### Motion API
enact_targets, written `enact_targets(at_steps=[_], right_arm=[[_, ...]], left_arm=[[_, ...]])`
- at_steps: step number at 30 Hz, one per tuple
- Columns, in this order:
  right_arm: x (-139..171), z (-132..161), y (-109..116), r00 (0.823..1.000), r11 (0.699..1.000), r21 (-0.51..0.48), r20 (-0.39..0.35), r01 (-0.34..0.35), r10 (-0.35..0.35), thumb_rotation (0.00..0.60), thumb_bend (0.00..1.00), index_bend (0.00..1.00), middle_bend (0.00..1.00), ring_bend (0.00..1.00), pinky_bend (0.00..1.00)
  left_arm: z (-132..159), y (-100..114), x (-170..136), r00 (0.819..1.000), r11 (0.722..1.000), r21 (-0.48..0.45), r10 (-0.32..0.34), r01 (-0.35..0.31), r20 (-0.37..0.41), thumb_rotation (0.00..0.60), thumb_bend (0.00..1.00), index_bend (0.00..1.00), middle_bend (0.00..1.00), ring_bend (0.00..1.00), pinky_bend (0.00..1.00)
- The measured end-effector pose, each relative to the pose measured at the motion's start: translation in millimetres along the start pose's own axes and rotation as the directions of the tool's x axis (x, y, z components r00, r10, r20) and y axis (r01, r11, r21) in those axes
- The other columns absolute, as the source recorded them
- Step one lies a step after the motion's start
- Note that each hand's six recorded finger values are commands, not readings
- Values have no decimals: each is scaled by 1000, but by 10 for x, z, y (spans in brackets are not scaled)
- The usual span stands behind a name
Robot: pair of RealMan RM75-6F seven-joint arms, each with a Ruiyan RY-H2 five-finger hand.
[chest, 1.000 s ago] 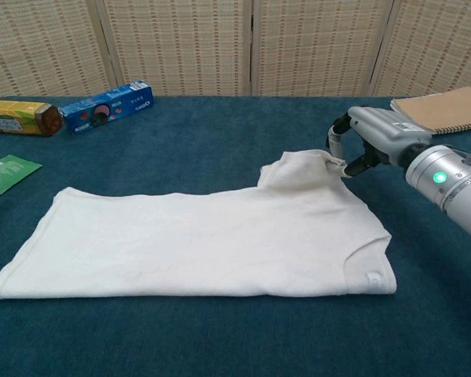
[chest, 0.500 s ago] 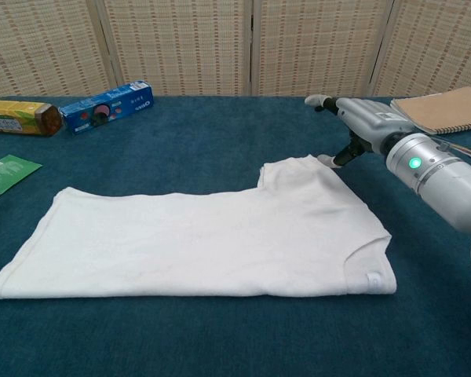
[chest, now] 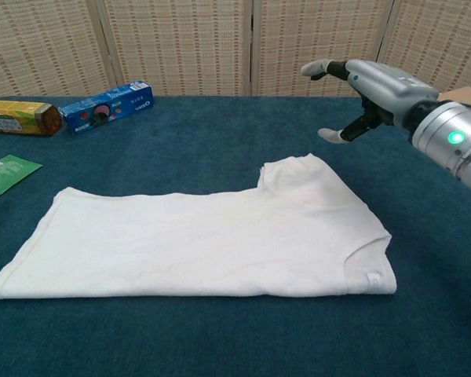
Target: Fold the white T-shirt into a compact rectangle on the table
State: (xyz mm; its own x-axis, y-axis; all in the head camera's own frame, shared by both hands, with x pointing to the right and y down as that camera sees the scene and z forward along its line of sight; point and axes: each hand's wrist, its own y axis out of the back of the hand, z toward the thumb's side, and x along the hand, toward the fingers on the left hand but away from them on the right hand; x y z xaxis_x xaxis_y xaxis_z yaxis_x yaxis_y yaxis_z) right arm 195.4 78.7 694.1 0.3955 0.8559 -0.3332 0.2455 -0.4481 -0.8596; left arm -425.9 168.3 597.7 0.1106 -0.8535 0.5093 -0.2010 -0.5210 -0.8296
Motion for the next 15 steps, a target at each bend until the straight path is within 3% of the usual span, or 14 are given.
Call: enact_targets(at_steps=[5, 15], right_arm=[[370, -66, 357, 1000, 1000, 12, -16, 5, -5, 600, 250, 255, 203, 61, 0], [1125, -326, 869, 999, 997, 74, 6, 37, -38, 600, 250, 296, 225, 67, 0]], left_arm=[[-49, -24, -9, 1000, 999, 39, -14, 13, 19, 600, 375, 118, 0, 0, 0], [-120, -61, 69, 997, 989, 149, -15, 3, 81, 600, 376, 211, 14, 0, 0]])
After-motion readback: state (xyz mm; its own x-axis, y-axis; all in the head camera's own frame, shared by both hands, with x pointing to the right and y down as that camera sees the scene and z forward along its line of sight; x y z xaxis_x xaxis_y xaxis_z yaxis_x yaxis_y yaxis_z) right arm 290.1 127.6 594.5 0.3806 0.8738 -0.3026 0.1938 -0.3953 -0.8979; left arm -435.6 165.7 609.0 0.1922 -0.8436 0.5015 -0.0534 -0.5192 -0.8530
